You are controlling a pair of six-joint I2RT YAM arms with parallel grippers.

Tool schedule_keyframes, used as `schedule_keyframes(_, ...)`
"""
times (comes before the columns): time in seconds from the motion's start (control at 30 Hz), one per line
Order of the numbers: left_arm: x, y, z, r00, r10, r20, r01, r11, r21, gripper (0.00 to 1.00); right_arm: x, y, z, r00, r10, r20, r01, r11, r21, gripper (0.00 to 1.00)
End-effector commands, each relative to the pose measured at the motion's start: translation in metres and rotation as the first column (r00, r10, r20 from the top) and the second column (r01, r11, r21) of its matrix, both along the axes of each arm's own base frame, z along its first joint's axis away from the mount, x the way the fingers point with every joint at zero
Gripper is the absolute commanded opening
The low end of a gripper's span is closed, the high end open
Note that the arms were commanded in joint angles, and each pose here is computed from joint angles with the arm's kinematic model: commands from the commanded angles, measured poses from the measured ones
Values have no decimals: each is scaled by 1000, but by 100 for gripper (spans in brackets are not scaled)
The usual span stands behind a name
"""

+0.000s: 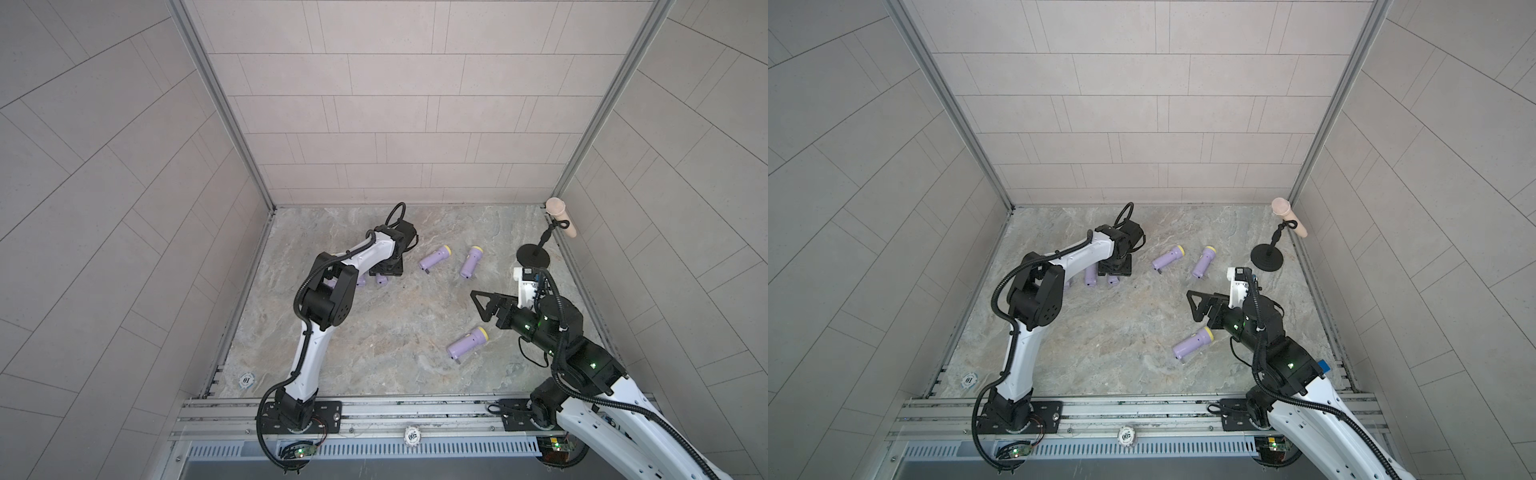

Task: Close the plug at the bottom of the flashlight
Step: Place the flashlight at the center of the board, then pick up the flashlight from the center of the board.

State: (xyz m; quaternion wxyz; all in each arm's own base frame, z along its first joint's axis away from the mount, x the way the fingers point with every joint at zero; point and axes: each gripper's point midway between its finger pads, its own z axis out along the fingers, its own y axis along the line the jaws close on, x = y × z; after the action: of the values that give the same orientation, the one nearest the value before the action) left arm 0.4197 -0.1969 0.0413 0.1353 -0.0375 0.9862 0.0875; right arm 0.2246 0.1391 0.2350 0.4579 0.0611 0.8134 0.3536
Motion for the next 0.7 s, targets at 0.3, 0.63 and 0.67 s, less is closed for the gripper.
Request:
schedule_keyframes(0.3, 0, -11, 72, 988, -53, 142, 51, 999, 16, 68, -2, 0, 5, 1000, 3, 14, -3, 1000, 17, 100)
schedule_keyframes(0.63, -5, -42, 95, 971, -143, 190, 155, 987, -49, 71, -3, -9, 9, 999, -30, 46, 30, 1000, -4, 100)
schedule_keyframes(0.67, -6, -43, 95, 971, -144, 190, 156, 986, -51, 71, -3, -10, 8, 998, -32, 45, 33, 999, -8, 100)
